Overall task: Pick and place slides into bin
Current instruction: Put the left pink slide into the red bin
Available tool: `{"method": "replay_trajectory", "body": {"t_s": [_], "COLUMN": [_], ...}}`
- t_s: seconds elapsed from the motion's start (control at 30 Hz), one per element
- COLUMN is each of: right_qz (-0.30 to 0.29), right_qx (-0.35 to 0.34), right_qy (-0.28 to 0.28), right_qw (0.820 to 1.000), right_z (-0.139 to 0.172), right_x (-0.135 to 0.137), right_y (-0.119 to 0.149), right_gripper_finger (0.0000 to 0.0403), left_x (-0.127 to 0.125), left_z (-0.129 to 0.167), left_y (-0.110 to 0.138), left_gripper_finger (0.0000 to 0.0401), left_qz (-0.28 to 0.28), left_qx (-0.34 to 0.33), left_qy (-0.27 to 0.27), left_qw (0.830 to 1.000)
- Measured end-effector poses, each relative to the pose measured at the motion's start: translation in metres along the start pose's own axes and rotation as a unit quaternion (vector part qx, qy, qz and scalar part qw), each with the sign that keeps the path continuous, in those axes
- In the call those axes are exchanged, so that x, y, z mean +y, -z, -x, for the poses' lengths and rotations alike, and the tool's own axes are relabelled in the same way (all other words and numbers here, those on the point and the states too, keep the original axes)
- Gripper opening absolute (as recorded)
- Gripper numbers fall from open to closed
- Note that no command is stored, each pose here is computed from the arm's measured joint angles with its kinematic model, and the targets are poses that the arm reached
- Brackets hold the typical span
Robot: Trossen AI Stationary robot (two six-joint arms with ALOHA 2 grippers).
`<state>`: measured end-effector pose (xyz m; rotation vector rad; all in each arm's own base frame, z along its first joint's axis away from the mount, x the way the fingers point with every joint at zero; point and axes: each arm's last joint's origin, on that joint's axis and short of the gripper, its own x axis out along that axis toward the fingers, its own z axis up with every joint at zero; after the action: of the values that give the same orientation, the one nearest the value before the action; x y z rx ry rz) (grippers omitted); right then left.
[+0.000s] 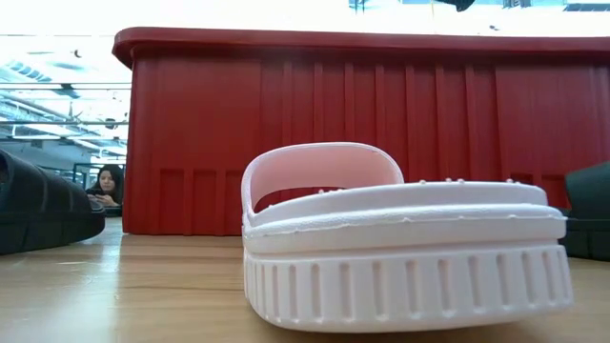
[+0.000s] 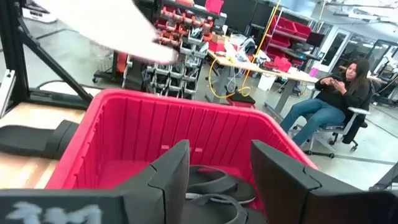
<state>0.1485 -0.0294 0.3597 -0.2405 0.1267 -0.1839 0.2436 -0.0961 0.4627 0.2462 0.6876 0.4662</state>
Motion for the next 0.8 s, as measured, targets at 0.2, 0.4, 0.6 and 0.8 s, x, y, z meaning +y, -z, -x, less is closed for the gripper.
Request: {"method": "replay_trajectory", "body": {"t_s": [0.2,0.4,0.6,0.8], "right_qz": [0.012,0.015,0.013,0.025], "right_qx": [0.016,0.022,0.011,-0.019], "right_qy": [-0.004,-0.006,-0.003,0.005], "right_qw": [1.000,1.000,1.000,0.999], "right_z": [-0.006,-0.008,-0.008,-0.008], "right_x": [0.004,0.005,0.005,0.003], "right_y": [0.015,0.021,0.019,0.013], "right_gripper_finger": [0.0160,0.0160,0.0160,0.0160], "left_x": [0.005,0.006,0.008,0.017], "left_z": [-0.039,-0.078,-0.107,-0.138], "left_y": [-0.006,-0.009,-0.009,-0.007], "left_gripper_finger": [0.0002,0.0002,0.0001,0.0002], "left_qz": [-0.106,-0.148,-0.148,-0.074], "left_qx": [0.029,0.078,0.109,0.136], "left_qy": [-0.128,-0.174,-0.212,-0.226], "left_qw": [0.986,0.970,0.960,0.962]}}
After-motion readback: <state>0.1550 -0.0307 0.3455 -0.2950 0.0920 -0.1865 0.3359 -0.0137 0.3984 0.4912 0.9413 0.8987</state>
